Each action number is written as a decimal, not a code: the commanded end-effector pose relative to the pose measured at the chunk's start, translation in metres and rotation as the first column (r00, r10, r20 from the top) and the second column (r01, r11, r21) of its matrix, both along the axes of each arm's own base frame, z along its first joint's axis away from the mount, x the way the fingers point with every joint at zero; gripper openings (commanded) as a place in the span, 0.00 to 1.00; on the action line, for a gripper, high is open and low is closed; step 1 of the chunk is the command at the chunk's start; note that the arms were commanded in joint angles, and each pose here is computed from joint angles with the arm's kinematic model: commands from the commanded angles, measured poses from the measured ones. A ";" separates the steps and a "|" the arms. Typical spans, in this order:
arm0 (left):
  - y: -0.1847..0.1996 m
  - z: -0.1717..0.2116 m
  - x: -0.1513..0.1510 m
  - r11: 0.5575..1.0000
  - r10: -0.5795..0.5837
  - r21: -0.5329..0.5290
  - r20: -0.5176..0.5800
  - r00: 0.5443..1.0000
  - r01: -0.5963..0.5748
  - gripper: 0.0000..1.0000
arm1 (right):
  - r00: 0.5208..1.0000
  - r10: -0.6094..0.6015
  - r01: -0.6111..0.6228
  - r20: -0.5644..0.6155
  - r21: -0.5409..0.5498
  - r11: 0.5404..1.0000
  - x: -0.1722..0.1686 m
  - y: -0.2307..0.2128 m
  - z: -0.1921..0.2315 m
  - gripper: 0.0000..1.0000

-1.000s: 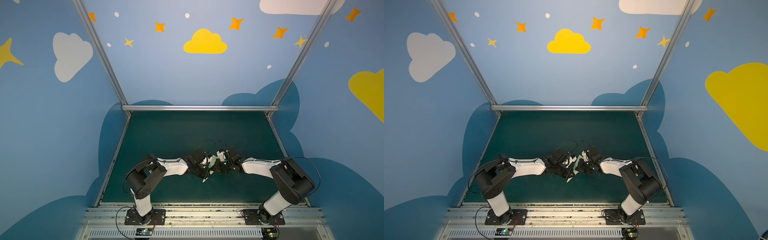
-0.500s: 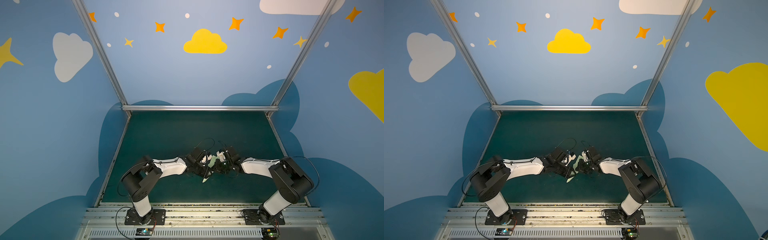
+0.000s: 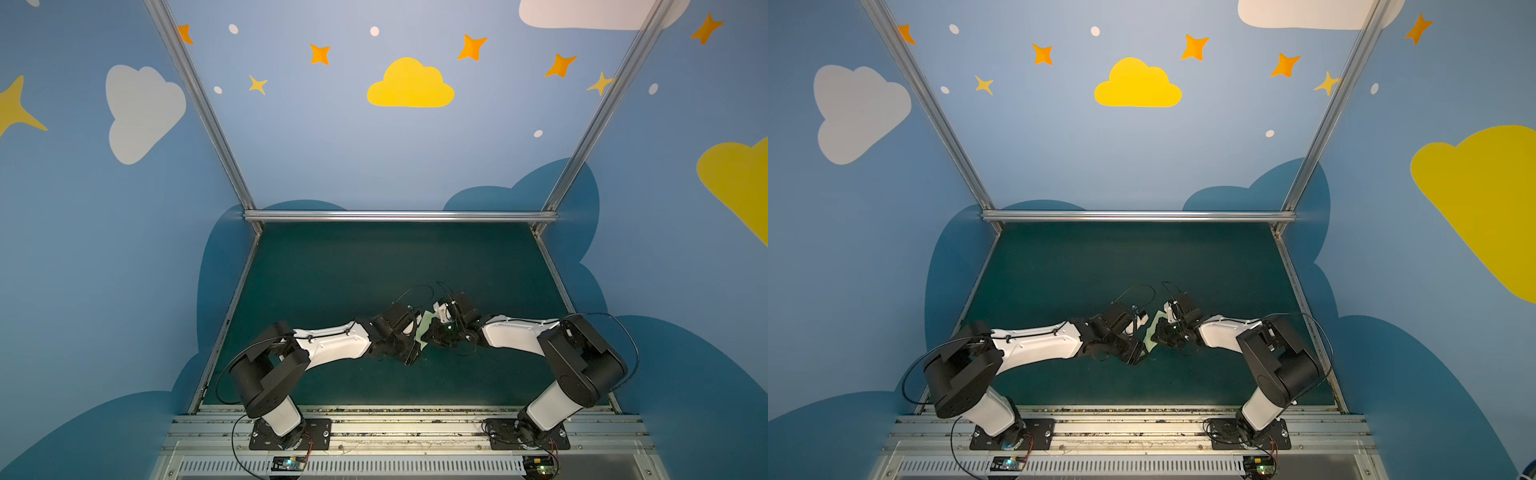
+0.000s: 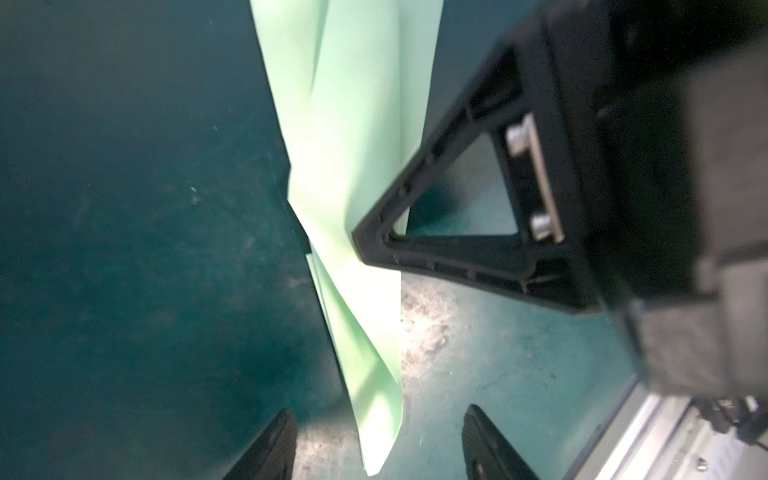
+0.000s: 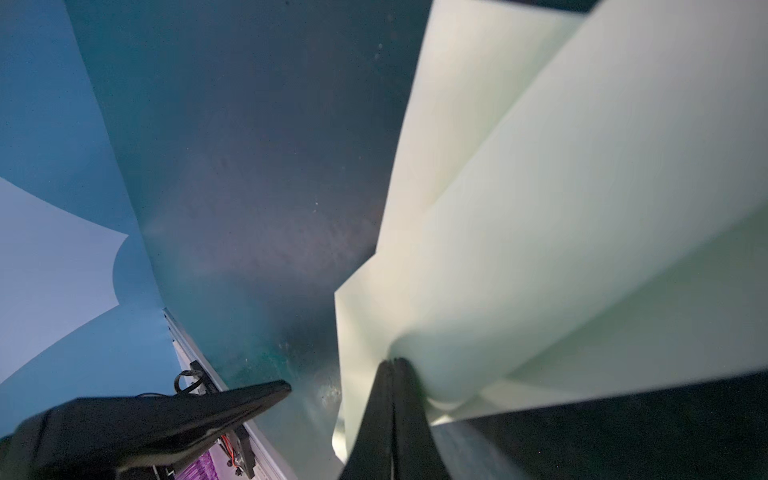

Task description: Fold a paper plane with a square sheet of paper (fold left side to right side)

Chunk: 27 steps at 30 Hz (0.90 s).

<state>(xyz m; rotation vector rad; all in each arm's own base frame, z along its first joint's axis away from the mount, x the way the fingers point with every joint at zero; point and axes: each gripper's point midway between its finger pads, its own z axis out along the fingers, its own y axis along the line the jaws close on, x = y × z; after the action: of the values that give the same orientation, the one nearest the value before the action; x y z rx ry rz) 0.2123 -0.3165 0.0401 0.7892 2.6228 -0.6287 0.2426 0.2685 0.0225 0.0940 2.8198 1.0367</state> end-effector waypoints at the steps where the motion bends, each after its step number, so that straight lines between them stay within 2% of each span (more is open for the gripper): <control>1: 0.010 -0.014 -0.003 0.996 -0.020 0.091 0.022 1.000 0.018 0.66 | 1.000 -0.010 0.010 0.007 -0.017 1.000 0.000 -0.005 -0.001 0.00; 9: 0.007 -0.024 -0.005 0.989 -0.051 0.143 0.042 0.998 0.044 0.61 | 1.000 -0.016 0.016 0.017 -0.011 1.000 0.002 -0.005 0.003 0.00; 11: 0.008 -0.026 -0.006 0.987 -0.055 0.151 0.041 0.998 0.048 0.58 | 1.000 -0.017 0.017 0.017 -0.009 1.000 0.002 -0.006 0.004 0.00; 18: 0.002 -0.026 -0.007 0.989 -0.071 0.133 0.032 0.997 0.067 0.35 | 0.999 -0.016 0.016 0.033 0.007 1.000 0.003 -0.004 0.012 0.00; 27: -0.003 -0.027 -0.009 0.989 -0.088 0.118 0.013 0.996 0.086 0.24 | 1.000 -0.006 0.006 0.016 0.007 1.000 -0.009 -0.010 0.008 0.00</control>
<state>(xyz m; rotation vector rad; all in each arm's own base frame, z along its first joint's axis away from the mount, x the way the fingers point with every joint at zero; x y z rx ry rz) 0.2091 -0.3199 0.0205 0.9065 2.6121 -0.4895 0.2375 0.2615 0.0273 0.0982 2.8014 1.0387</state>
